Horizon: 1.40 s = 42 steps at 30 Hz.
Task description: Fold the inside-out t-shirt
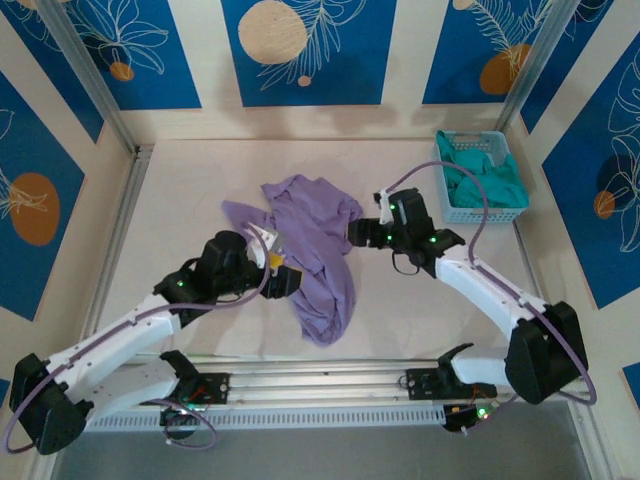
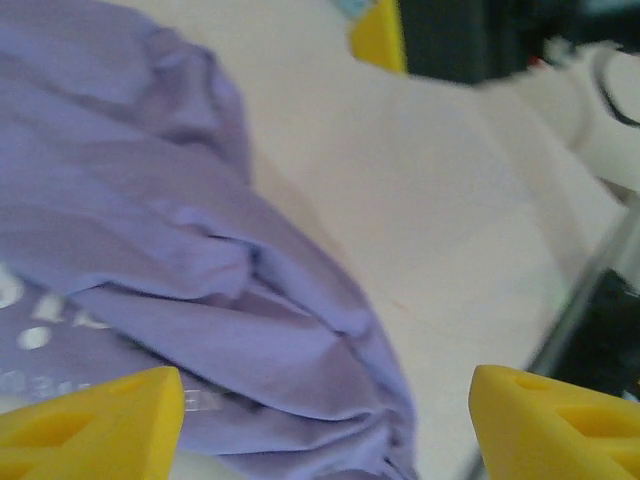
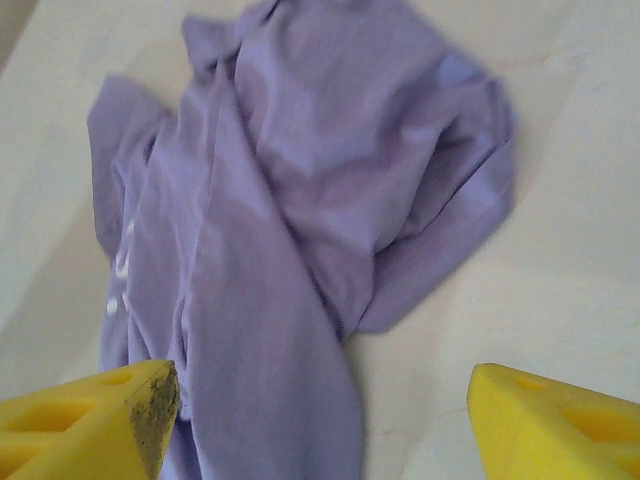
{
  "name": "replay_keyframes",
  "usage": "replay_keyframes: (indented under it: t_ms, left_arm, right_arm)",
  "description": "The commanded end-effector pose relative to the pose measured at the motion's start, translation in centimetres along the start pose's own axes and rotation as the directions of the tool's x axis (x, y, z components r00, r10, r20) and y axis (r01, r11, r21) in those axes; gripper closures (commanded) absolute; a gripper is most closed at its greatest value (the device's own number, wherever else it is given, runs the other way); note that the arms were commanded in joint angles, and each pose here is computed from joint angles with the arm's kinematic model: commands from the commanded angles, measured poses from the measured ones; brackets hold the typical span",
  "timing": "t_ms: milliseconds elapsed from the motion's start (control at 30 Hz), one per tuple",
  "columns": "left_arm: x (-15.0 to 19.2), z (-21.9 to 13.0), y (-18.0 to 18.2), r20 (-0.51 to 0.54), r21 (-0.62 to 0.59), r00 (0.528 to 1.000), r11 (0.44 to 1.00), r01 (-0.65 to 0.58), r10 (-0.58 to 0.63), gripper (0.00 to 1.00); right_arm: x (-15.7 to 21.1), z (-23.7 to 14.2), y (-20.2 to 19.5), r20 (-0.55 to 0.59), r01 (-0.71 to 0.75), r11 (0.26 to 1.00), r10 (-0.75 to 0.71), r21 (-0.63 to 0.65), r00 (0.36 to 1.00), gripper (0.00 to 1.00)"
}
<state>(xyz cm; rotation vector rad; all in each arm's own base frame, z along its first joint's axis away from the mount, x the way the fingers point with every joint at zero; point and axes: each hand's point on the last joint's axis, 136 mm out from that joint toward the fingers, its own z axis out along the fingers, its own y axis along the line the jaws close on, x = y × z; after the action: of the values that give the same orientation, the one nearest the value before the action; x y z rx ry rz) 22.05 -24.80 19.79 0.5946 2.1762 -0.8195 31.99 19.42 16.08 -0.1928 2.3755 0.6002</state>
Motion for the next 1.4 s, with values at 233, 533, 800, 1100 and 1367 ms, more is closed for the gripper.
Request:
replay_keyframes:
  t_ms: [233,533,800,1100,1367]
  left_arm:
    - [4.2,7.7,3.3,-0.126,-0.088,0.971,0.977,0.193,-0.203,0.29]
    - [4.6,12.2,6.1,-0.118,-0.184,0.961,0.957,0.225,-0.249,0.41]
    - [2.4,12.1,9.5,-0.047,-0.197,0.954,0.94,0.28,-0.295,1.0]
    - [0.5,3.4,15.1,0.146,-0.382,0.943,0.863,0.331,-0.298,1.0]
    - [1.6,2.7,15.8,0.052,-0.53,0.982,0.828,0.181,-0.181,0.58]
  right_arm:
    - [7.6,6.7,4.2,-0.243,0.069,0.994,-0.086,-0.08,0.966,0.35]
    - [7.2,7.1,2.9,-0.224,0.062,0.997,-0.071,-0.047,0.972,0.86]
    - [5.4,2.6,3.5,-0.152,-0.02,0.981,-0.01,-0.195,0.988,1.0]
    - [4.4,-1.1,3.3,-0.058,-0.064,0.959,0.05,-0.275,0.997,1.0]
    - [4.6,0.6,5.0,-0.11,-0.113,0.915,0.076,-0.388,0.991,1.0]
